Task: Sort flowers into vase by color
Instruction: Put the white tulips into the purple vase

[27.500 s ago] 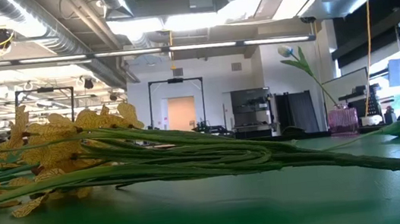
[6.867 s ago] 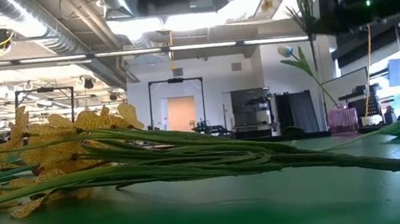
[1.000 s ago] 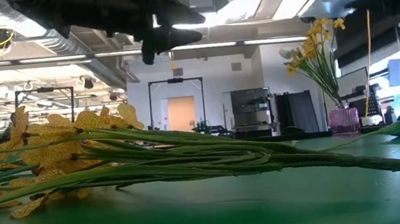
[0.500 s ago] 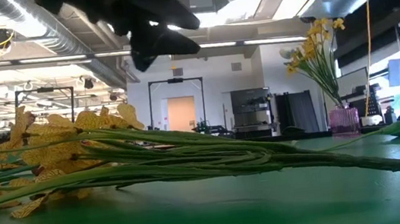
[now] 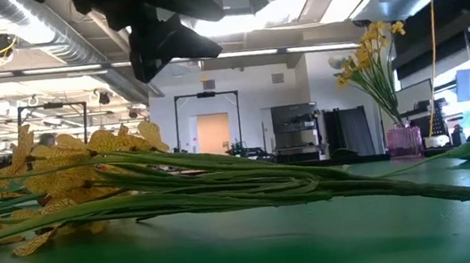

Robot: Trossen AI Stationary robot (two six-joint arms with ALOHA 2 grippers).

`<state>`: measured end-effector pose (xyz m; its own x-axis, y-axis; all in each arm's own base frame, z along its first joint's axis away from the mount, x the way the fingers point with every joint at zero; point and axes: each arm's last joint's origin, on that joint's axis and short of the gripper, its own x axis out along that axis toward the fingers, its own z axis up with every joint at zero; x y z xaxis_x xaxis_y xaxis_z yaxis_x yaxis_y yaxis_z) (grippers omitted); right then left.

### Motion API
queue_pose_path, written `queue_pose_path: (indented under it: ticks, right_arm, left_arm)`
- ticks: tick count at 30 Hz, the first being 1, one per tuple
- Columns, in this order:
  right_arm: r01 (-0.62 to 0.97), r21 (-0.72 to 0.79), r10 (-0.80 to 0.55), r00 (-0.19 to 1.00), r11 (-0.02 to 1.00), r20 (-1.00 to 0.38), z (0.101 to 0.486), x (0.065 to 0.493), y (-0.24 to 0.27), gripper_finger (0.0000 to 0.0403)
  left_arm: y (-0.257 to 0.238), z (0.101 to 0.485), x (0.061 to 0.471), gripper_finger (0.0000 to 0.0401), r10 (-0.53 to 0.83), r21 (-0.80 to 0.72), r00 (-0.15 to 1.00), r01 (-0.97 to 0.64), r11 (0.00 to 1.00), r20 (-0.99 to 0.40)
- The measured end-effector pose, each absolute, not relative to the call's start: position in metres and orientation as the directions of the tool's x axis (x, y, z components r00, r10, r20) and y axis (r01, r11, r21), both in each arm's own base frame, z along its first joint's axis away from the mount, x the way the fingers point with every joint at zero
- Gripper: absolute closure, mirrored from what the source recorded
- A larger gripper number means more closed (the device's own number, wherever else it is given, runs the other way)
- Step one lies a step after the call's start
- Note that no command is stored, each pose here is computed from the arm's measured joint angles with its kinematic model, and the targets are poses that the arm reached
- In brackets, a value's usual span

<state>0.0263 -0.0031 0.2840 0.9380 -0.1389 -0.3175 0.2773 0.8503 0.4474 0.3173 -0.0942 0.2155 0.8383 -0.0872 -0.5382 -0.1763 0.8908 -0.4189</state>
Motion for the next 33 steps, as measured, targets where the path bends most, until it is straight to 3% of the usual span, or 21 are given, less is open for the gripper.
queue_pose_path:
  ticks: [6,9,18,33]
  right_arm:
    - [0.571,0.508,-0.202,0.768,0.645,-0.608,0.251,0.032,-0.017,0.0084]
    - [0.598,0.55,-0.222,0.768,0.583,-0.601,0.25,0.038,-0.024,0.0084]
    - [0.686,0.563,-0.088,0.667,0.461,-0.74,0.24,0.06,-0.049,0.0084]
    - [0.8,0.473,0.166,0.444,0.37,-0.88,0.207,0.09,-0.084,0.0084]
  left_arm:
    - [-0.088,0.216,0.319,0.0228,-0.049,-0.402,0.845,-0.202,0.893,-0.533]
    - [-0.086,0.216,0.32,0.0228,-0.037,-0.389,0.846,-0.205,0.898,-0.532]
    - [-0.085,0.216,0.32,0.0228,-0.034,-0.343,0.846,-0.178,0.922,-0.532]
    - [-0.084,0.216,0.32,0.0228,-0.012,-0.306,0.846,-0.18,0.935,-0.533]
